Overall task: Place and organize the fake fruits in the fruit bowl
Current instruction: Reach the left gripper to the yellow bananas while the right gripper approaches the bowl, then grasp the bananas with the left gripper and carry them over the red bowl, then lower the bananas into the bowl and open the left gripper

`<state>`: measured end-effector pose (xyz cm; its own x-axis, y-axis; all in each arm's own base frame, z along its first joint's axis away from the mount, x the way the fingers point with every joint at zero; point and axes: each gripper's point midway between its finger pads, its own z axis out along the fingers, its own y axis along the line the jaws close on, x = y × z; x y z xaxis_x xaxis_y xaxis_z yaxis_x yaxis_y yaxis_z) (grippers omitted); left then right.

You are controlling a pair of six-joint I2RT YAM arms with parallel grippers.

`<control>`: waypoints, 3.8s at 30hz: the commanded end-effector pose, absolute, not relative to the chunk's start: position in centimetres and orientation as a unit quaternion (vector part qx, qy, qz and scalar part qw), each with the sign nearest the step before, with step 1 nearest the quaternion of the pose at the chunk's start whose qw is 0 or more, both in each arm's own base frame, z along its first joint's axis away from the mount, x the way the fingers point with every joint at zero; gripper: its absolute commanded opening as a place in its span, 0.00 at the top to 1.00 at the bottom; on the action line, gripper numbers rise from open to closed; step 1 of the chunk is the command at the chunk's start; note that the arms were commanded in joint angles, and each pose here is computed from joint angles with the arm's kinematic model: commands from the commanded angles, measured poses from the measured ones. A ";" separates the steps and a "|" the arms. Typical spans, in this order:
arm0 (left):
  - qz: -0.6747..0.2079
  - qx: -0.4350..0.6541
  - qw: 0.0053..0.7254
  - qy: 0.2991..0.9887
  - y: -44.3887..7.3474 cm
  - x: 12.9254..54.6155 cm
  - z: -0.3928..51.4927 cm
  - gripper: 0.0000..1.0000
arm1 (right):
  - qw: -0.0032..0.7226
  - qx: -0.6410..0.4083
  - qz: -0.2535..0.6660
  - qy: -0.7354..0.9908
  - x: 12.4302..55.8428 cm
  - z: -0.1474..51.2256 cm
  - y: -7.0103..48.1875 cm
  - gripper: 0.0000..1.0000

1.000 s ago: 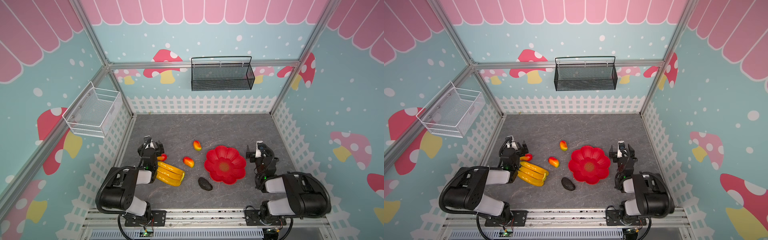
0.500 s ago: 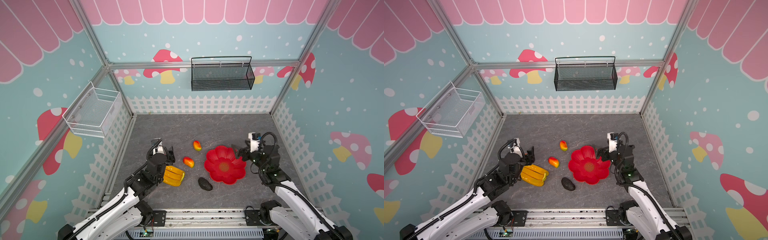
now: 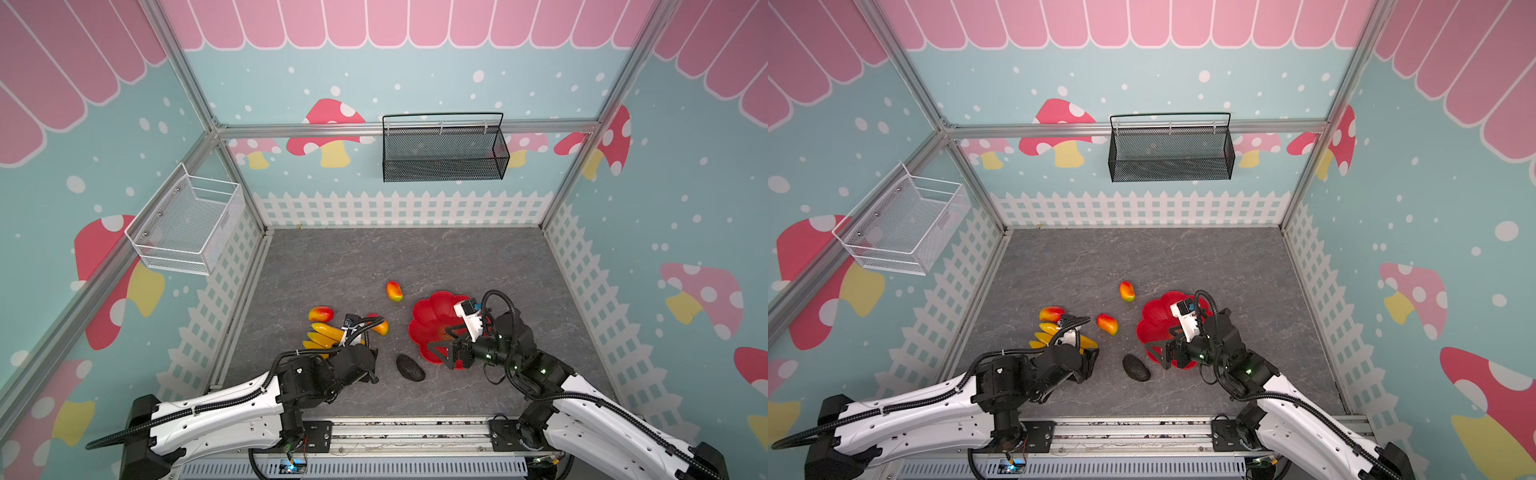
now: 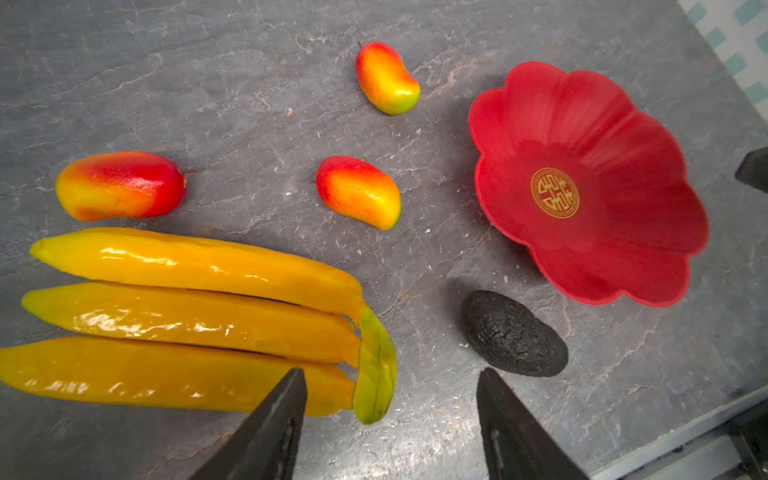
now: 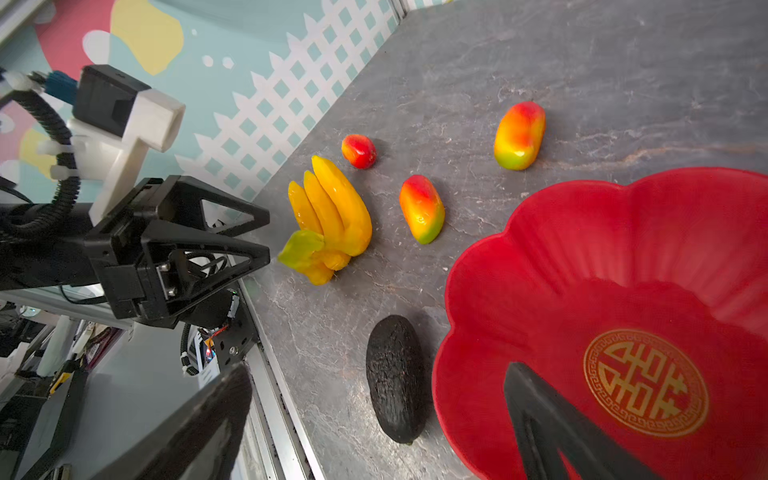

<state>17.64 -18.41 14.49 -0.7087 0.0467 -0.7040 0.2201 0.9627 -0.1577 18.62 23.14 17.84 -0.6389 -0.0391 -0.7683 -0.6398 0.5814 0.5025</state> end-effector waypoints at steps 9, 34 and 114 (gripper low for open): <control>-0.043 0.074 0.351 0.933 -18.1 18.4 10.7 0.38 | 0.353 -0.208 0.407 0.817 18.8 16.7 23.7 0.02; -0.026 0.104 0.293 0.950 -18.4 18.9 6.9 0.74 | 0.363 -0.210 0.403 0.813 18.9 16.4 23.5 0.02; -0.119 -0.114 0.323 0.932 -21.6 29.2 13.6 0.39 | 0.446 -0.210 0.349 0.797 20.3 26.9 17.6 0.01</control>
